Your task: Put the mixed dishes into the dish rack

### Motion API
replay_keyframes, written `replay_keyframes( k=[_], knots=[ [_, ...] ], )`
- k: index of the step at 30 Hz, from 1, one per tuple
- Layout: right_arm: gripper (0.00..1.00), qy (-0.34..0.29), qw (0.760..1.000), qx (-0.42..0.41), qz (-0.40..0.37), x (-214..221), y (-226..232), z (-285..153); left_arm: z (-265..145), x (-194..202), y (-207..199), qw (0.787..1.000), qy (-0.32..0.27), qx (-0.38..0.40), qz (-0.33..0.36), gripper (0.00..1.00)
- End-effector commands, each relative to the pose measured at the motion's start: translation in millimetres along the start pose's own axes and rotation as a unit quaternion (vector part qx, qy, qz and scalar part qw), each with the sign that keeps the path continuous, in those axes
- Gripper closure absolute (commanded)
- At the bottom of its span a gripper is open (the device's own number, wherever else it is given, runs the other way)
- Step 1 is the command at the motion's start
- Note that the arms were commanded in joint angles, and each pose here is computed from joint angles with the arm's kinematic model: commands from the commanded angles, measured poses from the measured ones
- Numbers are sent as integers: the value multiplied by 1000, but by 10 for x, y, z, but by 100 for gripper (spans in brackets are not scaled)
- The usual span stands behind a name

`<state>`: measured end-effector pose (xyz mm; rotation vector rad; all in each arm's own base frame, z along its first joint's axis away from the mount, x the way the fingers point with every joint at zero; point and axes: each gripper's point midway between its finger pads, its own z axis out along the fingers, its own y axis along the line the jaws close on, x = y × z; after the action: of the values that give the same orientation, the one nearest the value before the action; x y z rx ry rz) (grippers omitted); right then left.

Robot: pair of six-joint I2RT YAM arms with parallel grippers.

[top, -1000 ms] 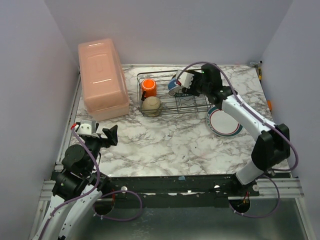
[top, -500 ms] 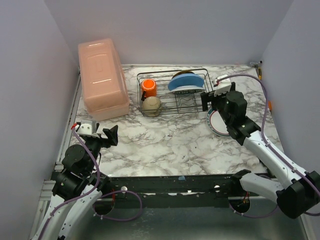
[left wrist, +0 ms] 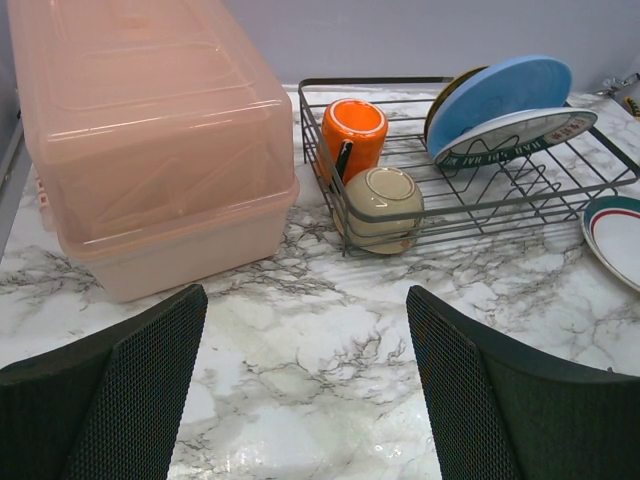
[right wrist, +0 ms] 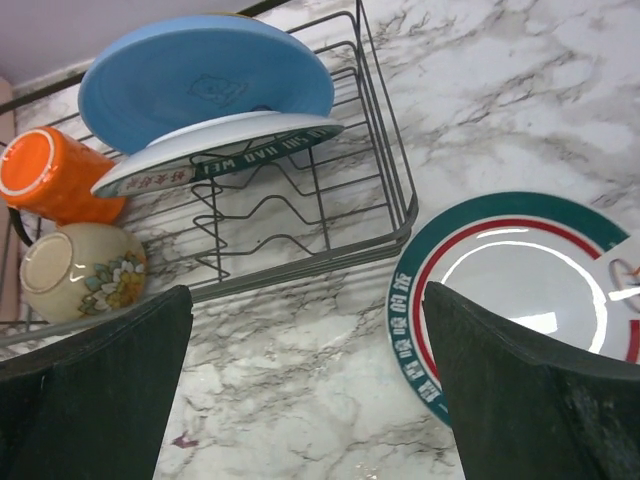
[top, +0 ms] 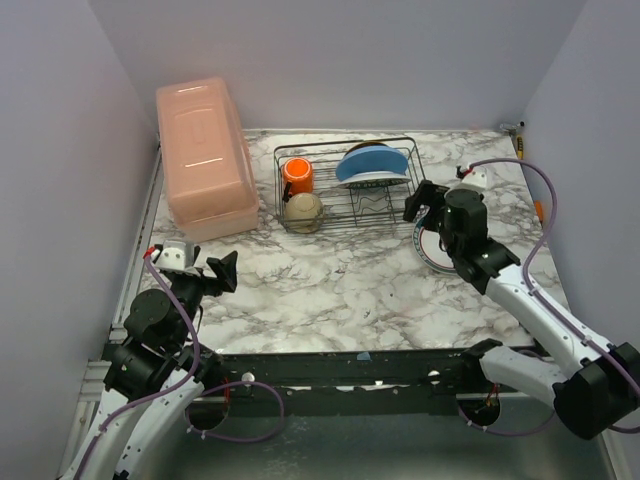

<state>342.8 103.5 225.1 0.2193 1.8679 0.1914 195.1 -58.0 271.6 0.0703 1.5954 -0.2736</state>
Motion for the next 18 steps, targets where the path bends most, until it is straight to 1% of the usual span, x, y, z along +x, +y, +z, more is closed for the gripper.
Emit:
replay_keyframes(
  k=[1,3,6,7,8,10,11,13,16,18],
  knots=[
    [0,18,996,-22,89,-56,197,39,-11,-12,-34,1000,-4,10,-1,19],
    [0,33,996,-57,55,-44,361,137,-12,-10,-35,1000,-5,11,-1,19],
    [0,69,992,-93,-52,18,532,350,-4,0,-52,1000,-3,15,-1,19],
    [1,87,988,-92,-91,68,532,438,-5,-5,-63,1000,-3,18,-1,19],
    [4,88,984,-87,-130,6,530,501,-5,-7,-67,1000,-4,19,-1,19],
    [5,92,974,-71,-197,-43,493,638,-7,-4,-61,1000,-3,17,0,19],
    [5,99,961,-74,-247,-17,483,690,-10,-9,-53,1000,-5,15,-1,19],
    [5,93,937,-78,-328,-40,511,765,-14,-16,-47,1000,-8,14,-1,18],
    [5,98,894,-91,-427,61,555,866,0,5,-51,1000,-6,15,1,18],
    [5,97,870,-77,-478,108,575,944,6,7,-70,1000,-4,19,1,18]
  ],
)
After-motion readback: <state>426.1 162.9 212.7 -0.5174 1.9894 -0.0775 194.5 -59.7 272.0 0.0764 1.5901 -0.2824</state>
